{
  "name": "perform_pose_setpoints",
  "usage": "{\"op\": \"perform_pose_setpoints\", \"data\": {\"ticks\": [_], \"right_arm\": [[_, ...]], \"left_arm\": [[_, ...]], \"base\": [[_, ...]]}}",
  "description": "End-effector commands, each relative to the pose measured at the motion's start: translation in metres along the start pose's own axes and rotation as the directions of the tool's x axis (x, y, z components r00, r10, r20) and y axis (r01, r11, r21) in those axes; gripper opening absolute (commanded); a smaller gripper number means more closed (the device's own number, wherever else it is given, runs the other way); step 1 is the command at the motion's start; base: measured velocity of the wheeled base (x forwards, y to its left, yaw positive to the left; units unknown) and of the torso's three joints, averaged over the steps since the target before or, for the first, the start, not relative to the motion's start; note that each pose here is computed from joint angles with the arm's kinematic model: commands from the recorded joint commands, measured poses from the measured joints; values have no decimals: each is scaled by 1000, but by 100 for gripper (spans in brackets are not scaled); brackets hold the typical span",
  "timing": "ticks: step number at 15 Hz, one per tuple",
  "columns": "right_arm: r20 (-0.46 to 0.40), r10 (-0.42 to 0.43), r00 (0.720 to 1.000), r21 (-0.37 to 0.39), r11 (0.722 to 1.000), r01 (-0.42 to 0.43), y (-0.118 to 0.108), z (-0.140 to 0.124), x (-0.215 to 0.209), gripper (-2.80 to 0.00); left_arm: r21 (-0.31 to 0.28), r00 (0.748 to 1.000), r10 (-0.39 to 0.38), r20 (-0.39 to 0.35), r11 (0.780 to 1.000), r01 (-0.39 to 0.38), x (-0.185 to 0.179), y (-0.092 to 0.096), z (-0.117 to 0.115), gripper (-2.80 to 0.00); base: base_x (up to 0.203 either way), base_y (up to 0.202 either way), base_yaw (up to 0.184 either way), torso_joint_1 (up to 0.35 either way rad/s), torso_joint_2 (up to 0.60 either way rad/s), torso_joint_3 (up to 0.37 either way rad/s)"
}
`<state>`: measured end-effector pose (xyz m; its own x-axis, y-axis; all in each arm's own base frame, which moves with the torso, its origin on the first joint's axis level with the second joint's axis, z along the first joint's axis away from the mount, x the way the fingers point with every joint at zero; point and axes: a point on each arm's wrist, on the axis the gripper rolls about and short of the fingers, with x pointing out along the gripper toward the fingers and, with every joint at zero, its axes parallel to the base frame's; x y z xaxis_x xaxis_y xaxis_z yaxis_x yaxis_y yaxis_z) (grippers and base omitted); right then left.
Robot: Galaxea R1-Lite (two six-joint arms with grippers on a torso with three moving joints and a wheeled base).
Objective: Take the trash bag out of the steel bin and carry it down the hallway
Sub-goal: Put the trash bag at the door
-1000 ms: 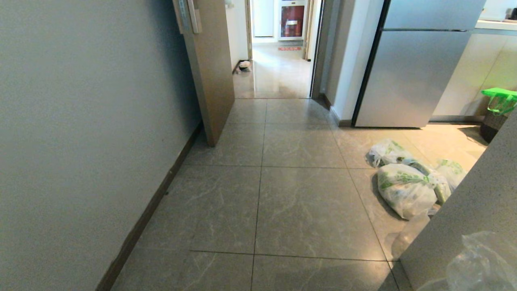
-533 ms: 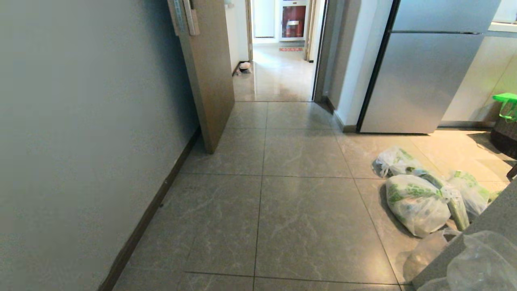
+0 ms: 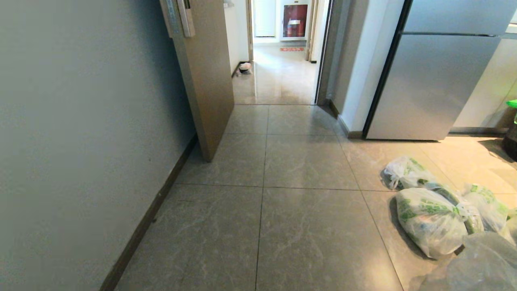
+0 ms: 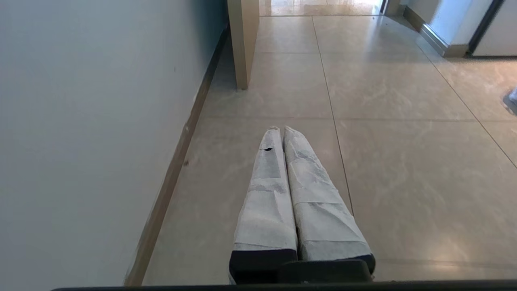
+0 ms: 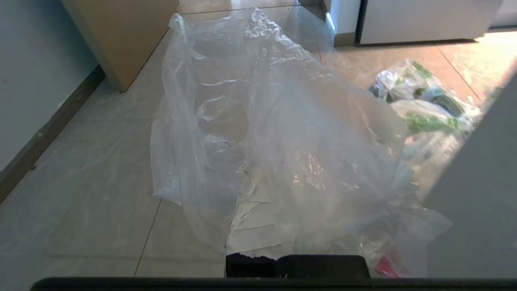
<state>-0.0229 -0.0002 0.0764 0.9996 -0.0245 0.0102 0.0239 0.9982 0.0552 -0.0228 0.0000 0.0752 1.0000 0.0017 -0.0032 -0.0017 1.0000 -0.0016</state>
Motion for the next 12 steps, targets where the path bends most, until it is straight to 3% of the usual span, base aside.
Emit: {"op": "perform_pose_setpoints", "data": {"ticks": [1,12], "right_arm": [[-1,0,1000,0,1000,0,0,0,0,-280],[-1,1,1000,0,1000,-1,0,0,0,-280]], "left_arm": [[0,1000,0,0,1000,0,0,0,0,-280],[0,1000,0,0,1000,0,0,0,0,-280]], "base": [[189,0,0,-1,6,1],[192,0,1,2,2,4]]}}
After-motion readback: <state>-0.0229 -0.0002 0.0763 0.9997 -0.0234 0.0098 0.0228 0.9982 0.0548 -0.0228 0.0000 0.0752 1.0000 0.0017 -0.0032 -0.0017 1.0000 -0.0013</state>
